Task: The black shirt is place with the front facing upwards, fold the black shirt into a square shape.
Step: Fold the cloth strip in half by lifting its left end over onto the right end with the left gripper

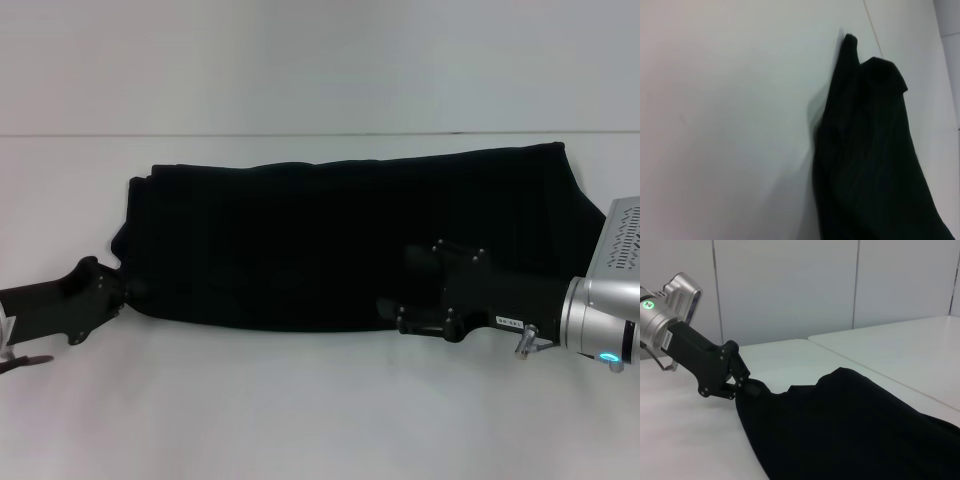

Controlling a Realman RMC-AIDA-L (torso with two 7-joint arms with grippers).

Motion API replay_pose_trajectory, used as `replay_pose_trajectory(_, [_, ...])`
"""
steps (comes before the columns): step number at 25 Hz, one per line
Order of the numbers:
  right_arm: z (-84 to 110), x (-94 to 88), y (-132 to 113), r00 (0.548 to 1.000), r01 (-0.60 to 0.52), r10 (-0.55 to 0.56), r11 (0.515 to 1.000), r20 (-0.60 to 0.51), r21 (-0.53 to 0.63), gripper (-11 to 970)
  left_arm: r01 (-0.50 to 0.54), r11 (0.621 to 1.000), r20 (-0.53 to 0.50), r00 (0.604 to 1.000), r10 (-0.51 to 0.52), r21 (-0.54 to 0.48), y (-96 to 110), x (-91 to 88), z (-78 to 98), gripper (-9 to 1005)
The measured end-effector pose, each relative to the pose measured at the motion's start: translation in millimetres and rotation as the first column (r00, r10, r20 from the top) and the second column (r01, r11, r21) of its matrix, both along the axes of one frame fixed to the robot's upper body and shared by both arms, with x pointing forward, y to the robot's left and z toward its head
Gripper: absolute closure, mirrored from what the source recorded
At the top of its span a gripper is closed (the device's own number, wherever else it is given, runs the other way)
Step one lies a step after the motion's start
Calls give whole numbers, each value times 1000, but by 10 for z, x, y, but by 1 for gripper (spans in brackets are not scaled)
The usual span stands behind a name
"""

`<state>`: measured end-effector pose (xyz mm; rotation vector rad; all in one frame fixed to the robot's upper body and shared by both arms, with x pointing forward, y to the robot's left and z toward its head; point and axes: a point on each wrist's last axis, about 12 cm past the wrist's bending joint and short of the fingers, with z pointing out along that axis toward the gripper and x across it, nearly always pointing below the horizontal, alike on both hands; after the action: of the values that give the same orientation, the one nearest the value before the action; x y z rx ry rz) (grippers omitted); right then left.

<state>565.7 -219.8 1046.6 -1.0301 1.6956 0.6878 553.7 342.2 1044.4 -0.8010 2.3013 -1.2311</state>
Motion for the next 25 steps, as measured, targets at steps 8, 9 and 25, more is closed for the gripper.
replay_pose_trajectory(8, [-31,-35,-78,999,33,-32,999,-11,9,94,-104,995,50,993,104,-2,289,-51,70,976])
replay_pose_trajectory(9, [-34,-39,-83,999,35,-35,999,-12,11,94,-125,992,60,990,124,2,363,-59,92,976])
replay_pose_trajectory(25, [-165,-185,-220,993,99,-97,995,-65,30,93,-178,984,199,964,176,-10,679,159,514,976])
